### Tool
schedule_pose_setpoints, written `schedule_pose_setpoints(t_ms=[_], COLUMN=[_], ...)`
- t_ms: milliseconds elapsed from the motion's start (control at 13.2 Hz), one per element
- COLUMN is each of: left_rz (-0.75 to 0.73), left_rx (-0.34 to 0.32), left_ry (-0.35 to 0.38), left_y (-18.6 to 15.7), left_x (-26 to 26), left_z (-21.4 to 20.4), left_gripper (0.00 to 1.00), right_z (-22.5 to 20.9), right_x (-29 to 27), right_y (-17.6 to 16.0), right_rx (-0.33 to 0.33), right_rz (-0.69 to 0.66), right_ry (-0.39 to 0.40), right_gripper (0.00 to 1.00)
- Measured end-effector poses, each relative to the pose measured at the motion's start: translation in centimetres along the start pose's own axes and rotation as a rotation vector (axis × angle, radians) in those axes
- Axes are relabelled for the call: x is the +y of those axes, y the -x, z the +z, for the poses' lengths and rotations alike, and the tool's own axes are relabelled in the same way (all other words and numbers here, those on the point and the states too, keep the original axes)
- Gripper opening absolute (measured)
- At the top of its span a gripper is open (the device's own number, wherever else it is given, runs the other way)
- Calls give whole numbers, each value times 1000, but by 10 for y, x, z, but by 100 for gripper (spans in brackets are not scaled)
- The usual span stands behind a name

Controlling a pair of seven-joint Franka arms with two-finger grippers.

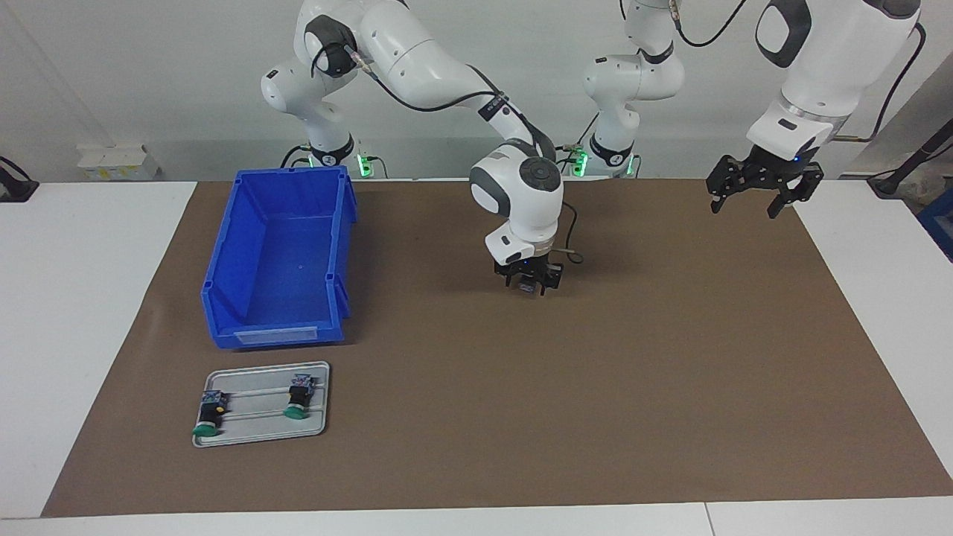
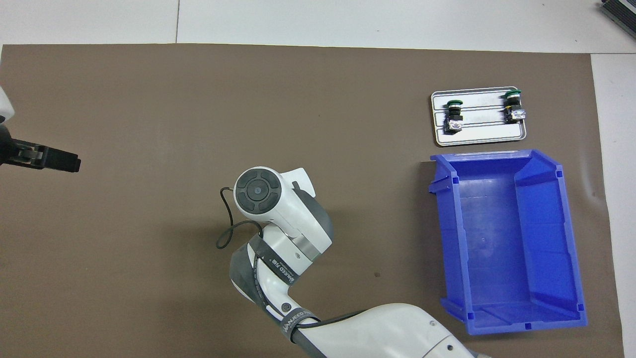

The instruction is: Place and press button with both arms

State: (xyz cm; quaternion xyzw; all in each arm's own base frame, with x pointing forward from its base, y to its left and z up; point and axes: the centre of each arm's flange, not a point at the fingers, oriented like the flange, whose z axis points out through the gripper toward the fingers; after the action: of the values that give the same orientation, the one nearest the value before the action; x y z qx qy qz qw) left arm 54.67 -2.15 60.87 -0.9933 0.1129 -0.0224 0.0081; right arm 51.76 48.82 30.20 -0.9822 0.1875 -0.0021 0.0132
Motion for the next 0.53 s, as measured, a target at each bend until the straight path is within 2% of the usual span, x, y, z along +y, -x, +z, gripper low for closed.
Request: schedule_pose_setpoints(t_ms=[529], left_rz=[0], left_rx=[0], left_ry=[0], left_y=[0], left_x=[0], left_z=[0], left_gripper=[100], right_z=[3], right_x=[0], right_y=[0], right_rx=[-46], right_rz=[45], right_ry=[-40], right_gripper=[78])
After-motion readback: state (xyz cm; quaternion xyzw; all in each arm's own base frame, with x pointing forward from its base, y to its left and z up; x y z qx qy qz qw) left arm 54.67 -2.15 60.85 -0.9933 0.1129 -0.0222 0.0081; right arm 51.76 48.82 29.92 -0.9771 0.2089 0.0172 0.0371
